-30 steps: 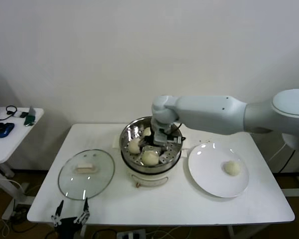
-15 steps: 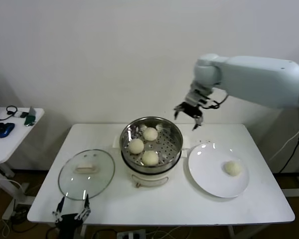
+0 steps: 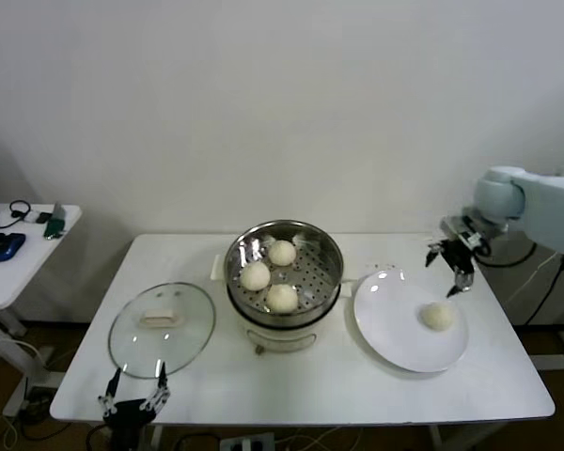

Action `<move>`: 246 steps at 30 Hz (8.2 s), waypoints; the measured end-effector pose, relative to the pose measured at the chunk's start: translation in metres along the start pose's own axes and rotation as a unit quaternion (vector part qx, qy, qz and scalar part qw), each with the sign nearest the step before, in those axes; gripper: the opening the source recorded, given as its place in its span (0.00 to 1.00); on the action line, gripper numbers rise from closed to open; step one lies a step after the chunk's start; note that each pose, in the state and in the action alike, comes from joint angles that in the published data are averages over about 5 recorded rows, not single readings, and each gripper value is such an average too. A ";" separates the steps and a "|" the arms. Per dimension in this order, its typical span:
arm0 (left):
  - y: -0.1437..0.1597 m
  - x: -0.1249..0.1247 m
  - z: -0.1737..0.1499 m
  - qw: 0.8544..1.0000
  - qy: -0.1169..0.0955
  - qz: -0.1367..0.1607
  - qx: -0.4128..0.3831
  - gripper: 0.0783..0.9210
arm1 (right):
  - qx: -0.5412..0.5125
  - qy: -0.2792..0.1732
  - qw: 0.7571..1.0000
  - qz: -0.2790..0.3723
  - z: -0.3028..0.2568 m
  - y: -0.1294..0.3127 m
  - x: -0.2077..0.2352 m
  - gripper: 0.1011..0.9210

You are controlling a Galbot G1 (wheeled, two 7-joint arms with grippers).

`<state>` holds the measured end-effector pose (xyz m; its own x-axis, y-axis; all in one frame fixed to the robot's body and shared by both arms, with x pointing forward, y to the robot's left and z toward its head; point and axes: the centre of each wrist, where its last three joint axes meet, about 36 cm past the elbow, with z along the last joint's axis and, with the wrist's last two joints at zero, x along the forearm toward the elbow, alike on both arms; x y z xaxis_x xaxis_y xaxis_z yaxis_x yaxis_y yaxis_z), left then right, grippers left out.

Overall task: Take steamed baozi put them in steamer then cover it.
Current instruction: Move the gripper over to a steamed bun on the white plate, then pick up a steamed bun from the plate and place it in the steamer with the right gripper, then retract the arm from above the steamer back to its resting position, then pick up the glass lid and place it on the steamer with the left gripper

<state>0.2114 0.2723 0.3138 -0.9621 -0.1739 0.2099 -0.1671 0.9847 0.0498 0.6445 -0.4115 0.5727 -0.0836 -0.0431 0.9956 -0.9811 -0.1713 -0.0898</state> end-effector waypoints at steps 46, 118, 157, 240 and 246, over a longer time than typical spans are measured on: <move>0.000 0.004 -0.002 1.000 -0.006 0.001 -0.006 0.88 | -0.034 -0.010 0.997 0.062 -0.037 -0.043 0.035 0.63; 0.009 -0.020 -0.040 0.997 -0.061 0.023 -0.032 0.88 | -0.217 -0.393 0.832 0.325 -0.141 -0.042 0.098 0.88; 0.020 -0.051 -0.033 0.911 -0.126 -0.059 -0.388 0.88 | -0.546 -0.479 0.507 0.464 -0.072 0.353 -0.245 0.88; 0.012 -0.181 0.024 0.724 -0.057 -0.054 -0.686 0.06 | -0.570 -0.480 0.464 0.479 -0.136 0.419 -0.281 0.88; 0.011 -0.176 0.003 0.726 -0.061 -0.064 -0.683 0.06 | -0.569 -0.473 0.469 0.482 -0.134 0.415 -0.278 0.88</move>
<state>0.3783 0.3140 0.2741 -0.9834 -0.1783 0.0353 0.0329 0.0161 0.9993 0.2372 -0.3390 0.2621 -0.9976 -0.0694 0.0020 -0.0687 0.9900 0.1234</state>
